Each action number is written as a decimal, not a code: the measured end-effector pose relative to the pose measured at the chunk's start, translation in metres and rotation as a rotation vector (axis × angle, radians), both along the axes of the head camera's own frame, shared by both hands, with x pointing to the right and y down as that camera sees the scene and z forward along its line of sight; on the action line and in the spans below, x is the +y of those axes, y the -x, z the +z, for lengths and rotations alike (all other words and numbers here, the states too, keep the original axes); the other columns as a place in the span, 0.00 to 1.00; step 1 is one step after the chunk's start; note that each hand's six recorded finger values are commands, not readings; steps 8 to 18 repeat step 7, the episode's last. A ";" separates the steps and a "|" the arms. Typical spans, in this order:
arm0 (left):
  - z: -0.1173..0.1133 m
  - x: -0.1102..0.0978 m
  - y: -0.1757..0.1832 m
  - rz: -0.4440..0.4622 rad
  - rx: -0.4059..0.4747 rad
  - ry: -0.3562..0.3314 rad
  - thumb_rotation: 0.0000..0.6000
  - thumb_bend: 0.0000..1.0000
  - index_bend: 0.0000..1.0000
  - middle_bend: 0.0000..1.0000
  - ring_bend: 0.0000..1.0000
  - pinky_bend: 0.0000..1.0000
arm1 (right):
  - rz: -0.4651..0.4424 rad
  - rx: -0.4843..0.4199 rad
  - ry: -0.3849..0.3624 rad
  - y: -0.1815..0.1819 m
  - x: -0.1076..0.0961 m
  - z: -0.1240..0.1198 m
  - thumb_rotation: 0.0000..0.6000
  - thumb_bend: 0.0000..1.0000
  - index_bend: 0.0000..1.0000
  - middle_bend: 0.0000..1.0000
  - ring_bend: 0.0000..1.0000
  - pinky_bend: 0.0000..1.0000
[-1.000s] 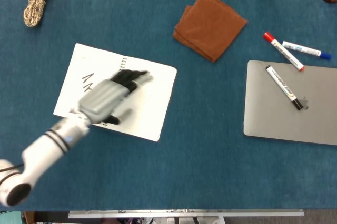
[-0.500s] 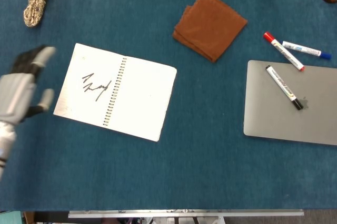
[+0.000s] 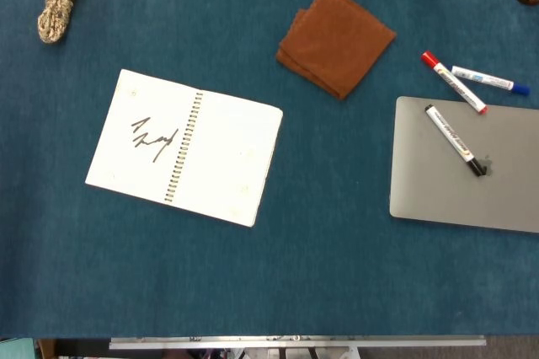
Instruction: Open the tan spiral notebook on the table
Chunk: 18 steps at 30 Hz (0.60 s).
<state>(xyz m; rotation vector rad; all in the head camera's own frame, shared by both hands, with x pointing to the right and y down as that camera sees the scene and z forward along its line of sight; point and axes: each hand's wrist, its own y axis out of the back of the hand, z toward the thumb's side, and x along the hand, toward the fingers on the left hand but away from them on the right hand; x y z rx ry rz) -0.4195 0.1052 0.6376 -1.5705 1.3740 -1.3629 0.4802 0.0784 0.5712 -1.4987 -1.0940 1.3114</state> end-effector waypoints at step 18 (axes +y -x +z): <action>-0.007 0.009 0.006 -0.028 0.008 -0.009 1.00 0.43 0.08 0.04 0.00 0.00 | -0.006 0.006 0.010 0.003 -0.003 0.002 1.00 0.13 0.33 0.37 0.21 0.27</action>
